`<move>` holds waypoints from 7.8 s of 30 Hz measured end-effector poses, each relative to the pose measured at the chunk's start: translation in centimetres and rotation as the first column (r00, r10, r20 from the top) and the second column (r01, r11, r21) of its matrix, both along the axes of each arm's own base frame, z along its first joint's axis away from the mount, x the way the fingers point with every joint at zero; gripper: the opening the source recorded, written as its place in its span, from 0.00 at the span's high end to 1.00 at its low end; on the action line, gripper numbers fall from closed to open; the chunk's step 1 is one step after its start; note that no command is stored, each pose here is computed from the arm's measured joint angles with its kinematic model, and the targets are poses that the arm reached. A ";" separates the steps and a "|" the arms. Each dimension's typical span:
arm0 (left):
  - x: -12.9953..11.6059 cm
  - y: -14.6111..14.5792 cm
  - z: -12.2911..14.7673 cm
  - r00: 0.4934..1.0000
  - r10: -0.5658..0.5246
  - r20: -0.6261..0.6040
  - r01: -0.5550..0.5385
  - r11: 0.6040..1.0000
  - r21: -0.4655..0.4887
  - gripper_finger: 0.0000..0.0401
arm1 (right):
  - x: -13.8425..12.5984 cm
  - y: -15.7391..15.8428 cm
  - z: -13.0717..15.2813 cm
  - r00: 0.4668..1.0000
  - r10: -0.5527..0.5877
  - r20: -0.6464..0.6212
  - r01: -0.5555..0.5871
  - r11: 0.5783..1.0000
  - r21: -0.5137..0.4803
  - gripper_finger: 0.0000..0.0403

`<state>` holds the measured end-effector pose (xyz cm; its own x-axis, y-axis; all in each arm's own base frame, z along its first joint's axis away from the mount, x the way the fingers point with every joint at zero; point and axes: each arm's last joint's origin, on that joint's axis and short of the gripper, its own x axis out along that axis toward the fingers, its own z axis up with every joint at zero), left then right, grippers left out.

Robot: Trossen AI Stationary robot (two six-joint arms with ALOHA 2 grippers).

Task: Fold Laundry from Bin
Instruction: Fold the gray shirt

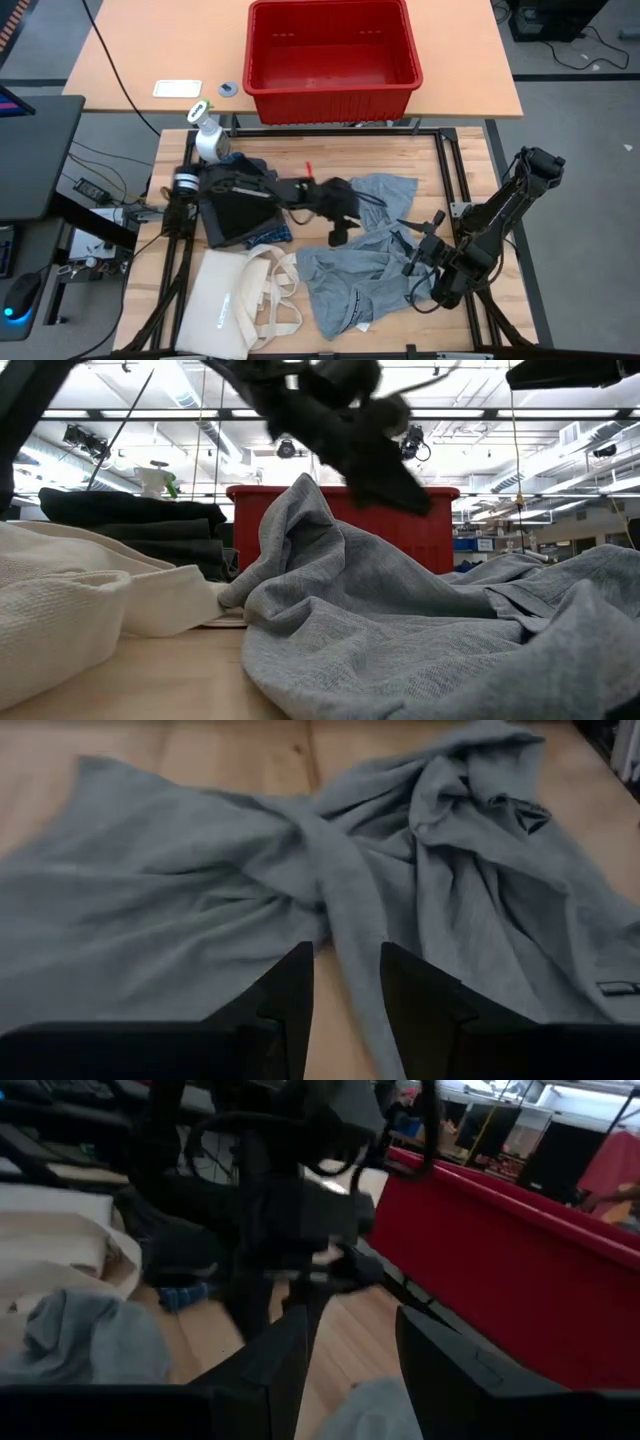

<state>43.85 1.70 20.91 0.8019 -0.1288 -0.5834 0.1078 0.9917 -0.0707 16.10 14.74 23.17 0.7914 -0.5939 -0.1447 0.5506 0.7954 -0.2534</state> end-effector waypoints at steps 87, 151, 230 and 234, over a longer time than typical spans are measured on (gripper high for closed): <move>-8.5 2.8 6.4 0.735 0.602 -0.313 -0.212 0.641 0.738 0.57 | -1.7 1.6 0.9 0.993 0.117 0.027 -0.118 0.992 0.041 0.60; -0.1 9.3 -6.3 0.918 0.259 -0.301 -0.069 0.850 0.522 0.98 | -0.7 1.2 1.0 0.996 0.092 -0.003 -0.092 0.996 0.020 0.60; -18.6 -8.5 0.1 0.939 0.054 0.341 -0.168 0.935 0.313 0.55 | 12.6 -10.1 -8.8 0.761 0.038 -0.648 0.059 0.990 0.127 0.46; -19.2 -10.0 -0.1 0.936 0.047 0.349 -0.169 0.929 0.330 0.55 | 13.0 -11.1 -10.3 0.725 0.030 -0.688 0.092 0.986 0.140 0.47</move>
